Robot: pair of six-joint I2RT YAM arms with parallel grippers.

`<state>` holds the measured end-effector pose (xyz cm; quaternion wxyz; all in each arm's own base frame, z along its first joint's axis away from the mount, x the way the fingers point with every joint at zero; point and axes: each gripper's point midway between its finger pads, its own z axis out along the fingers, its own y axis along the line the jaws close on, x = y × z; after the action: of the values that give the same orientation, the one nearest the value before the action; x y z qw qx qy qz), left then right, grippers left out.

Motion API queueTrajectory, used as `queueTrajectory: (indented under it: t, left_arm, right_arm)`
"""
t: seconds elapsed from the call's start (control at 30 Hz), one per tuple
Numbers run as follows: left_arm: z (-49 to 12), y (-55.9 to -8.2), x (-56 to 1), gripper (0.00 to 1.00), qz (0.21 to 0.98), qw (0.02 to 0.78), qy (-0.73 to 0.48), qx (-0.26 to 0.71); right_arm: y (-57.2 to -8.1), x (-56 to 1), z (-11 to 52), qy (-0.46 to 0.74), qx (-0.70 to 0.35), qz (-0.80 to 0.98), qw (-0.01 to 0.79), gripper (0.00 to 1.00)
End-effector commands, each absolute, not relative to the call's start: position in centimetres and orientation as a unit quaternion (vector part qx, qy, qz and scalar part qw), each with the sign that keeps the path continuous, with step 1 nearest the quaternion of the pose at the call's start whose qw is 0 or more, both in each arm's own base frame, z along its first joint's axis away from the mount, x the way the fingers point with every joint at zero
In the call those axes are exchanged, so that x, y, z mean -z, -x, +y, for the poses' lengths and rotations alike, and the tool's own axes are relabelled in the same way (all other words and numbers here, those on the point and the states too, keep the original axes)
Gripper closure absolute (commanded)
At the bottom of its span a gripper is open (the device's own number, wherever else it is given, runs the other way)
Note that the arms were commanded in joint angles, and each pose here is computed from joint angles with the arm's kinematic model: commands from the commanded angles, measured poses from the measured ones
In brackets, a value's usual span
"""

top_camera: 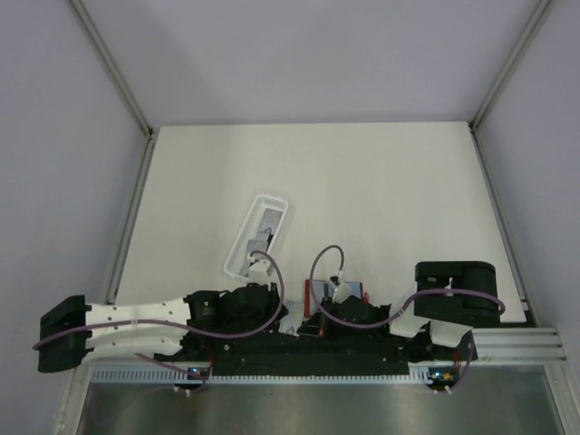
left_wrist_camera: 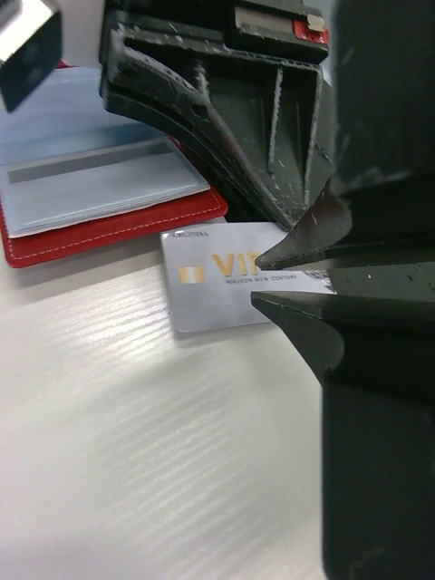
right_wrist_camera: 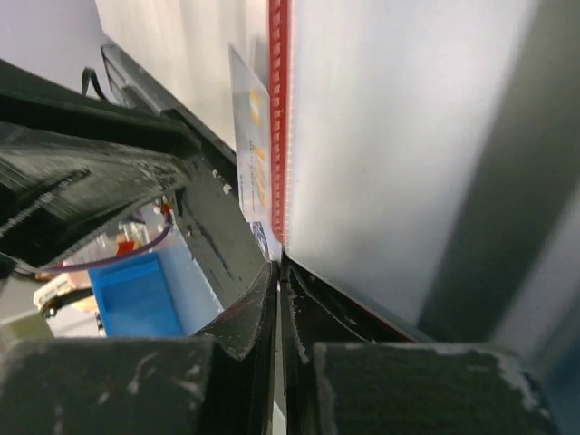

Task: Put the credit cards into the card holder
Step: Pick up the credit card at the corner of the board.

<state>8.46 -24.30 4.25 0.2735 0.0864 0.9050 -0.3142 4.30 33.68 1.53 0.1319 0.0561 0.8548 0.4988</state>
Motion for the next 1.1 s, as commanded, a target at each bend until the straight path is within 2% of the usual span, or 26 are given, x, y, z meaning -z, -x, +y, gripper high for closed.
queueTrajectory:
  t: [0.0,0.3,0.47,0.63,0.83,1.07]
  left_arm:
    - [-23.7,-9.7,-6.6,0.78,0.897,0.309,-0.069,0.309]
    - [-21.5,-10.8,-8.6,0.76,0.892,0.346,-0.031,0.291]
    - [-20.6,-12.1,-11.4,0.64,0.871,0.388,-0.010,0.300]
    - [-20.7,-13.3,-15.8,0.46,0.843,0.433,-0.001,0.320]
    - [-21.3,-14.7,-20.8,0.36,0.814,0.478,-0.002,0.330]
    - [-22.3,-14.5,-27.6,0.30,0.736,0.522,-0.007,0.431]
  right_arm:
    - [-2.6,-2.0,35.6,-0.025,-0.525,0.846,0.094,1.00]
    - [-2.6,-2.9,36.9,-0.005,-0.537,0.837,0.101,1.00]
    - [-3.7,-4.7,37.1,0.038,-0.505,0.849,0.148,1.00]
    - [-8.1,-7.1,34.6,0.035,-0.460,0.863,0.209,1.00]
    - [-11.0,-10.8,32.3,0.066,-0.502,0.833,0.225,1.00]
    - [-9.4,-18.5,31.7,0.155,-0.612,0.735,0.247,1.00]
